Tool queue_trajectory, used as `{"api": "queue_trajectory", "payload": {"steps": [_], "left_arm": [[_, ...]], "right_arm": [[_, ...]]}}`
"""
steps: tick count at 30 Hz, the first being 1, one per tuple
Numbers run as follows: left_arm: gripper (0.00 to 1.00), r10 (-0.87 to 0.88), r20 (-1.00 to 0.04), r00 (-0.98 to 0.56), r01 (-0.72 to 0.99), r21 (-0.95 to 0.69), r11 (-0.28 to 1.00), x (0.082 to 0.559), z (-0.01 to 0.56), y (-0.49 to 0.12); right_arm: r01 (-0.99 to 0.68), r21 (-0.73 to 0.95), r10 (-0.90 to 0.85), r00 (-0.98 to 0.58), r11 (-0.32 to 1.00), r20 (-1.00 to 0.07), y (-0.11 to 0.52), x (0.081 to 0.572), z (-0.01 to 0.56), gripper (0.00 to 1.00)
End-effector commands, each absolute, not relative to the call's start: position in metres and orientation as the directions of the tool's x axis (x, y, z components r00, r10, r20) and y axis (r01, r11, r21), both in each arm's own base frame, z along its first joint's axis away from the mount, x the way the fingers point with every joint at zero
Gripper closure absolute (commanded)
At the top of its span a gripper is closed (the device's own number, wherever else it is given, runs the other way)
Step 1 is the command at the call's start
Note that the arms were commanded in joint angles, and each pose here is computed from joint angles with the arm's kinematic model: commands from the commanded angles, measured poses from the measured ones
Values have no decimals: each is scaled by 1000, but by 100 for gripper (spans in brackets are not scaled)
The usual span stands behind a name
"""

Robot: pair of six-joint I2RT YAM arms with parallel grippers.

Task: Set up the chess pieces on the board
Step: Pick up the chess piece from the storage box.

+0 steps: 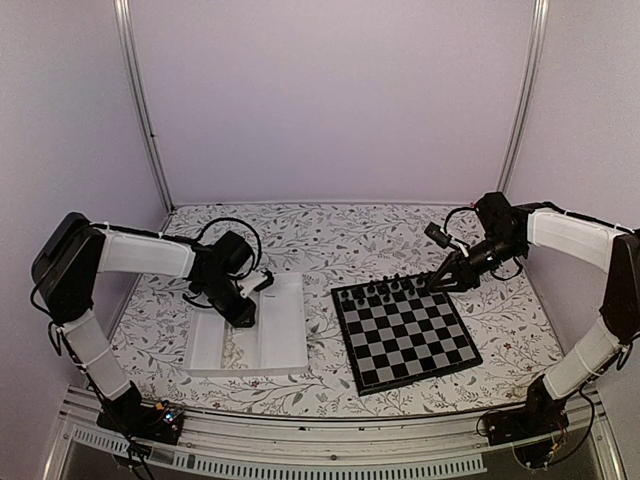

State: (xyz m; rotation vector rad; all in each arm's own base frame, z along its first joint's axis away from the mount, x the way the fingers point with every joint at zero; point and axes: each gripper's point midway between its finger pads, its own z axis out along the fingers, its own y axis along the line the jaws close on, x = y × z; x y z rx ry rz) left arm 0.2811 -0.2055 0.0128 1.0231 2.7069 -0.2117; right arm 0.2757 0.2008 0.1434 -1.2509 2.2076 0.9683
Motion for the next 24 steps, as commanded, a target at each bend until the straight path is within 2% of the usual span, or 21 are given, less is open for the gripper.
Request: {"api": "queue_trajectory", "payload": {"steps": [1, 8, 16, 24], "left_arm": [[76, 645, -268, -716, 675, -29, 737, 280, 7, -205], [89, 625, -300, -720, 667, -54, 743, 276, 20, -209], [93, 575, -330, -749, 623, -54, 780, 277, 45, -204], [94, 449, -440, -777, 562, -164, 811, 275, 80, -216]], "right_arm": [[-868, 374, -567, -497, 327, -656, 205, 271, 144, 70], [-871, 370, -567, -491, 322, -662, 207, 272, 146, 71], [-894, 349, -584, -447, 280, -677, 221, 274, 159, 72], [-953, 210, -626, -302, 218, -719, 275, 290, 183, 73]]}}
